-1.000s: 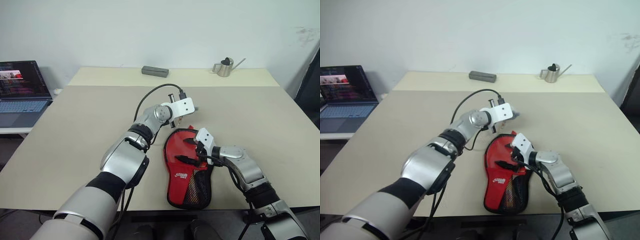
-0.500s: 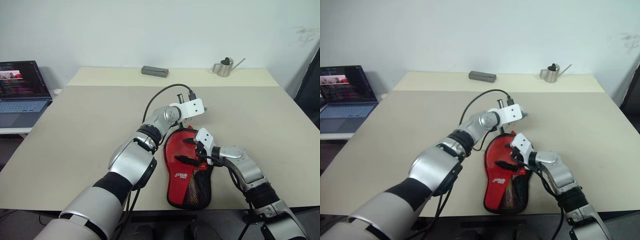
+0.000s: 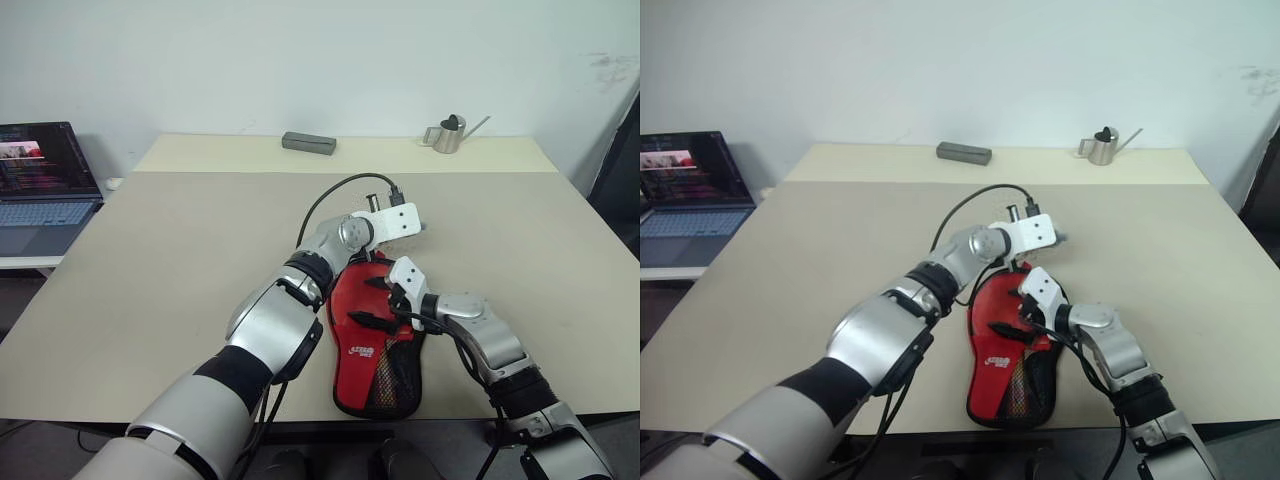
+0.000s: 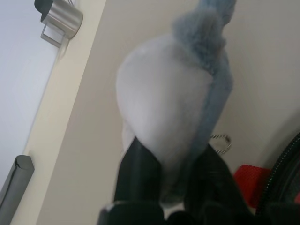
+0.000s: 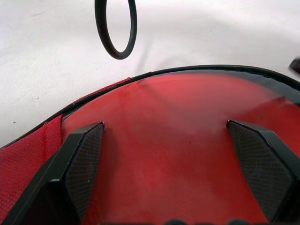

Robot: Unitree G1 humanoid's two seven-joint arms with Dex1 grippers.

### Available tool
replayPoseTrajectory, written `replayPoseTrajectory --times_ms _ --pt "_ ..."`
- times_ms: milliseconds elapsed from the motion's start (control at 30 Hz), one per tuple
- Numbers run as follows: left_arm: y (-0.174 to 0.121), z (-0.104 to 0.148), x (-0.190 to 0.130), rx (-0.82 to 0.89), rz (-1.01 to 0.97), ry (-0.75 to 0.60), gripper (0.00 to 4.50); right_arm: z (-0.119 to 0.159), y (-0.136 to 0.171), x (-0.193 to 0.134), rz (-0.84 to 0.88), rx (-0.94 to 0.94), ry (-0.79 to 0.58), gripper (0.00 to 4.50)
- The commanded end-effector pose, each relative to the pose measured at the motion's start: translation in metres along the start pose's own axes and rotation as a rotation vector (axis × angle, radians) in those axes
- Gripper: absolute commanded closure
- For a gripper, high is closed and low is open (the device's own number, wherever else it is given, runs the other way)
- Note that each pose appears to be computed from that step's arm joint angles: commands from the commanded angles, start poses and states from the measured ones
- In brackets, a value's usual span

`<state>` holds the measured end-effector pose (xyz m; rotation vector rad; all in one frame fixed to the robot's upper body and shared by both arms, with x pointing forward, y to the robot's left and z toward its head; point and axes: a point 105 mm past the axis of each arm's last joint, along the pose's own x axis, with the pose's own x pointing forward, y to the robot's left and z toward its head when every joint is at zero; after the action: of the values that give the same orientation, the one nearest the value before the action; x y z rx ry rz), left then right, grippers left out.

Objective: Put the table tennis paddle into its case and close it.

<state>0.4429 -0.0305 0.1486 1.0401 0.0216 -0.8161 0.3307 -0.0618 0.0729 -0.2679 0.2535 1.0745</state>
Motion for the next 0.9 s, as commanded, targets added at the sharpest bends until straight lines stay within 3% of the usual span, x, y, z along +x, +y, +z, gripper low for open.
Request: replayPoseTrajectory --times_ms 33,167,533,700,900 --pt "0.014 0.009 -0.003 0.005 0.038 -0.034 2.34 -0.05 0.021 0.007 0.057 0.096 0.179 0.0" --pt "0.012 0.009 -0.005 -0.02 0.01 -0.063 0.96 -0.05 0.02 0.007 0.054 0.095 0.178 0.0" --pt "0.014 0.038 -0.02 -0.175 -0.142 -0.311 0.96 -0.049 0.013 0.009 0.049 0.089 0.176 0.0" --pt "0.027 0.056 -0.042 -0.298 -0.228 -0.529 0.96 -0.042 0.007 0.008 0.034 0.081 0.157 0.0" --pt "0.039 0.022 -0.069 -0.384 -0.244 -0.586 0.96 -0.031 0.001 0.001 0.02 0.08 0.121 0.0"
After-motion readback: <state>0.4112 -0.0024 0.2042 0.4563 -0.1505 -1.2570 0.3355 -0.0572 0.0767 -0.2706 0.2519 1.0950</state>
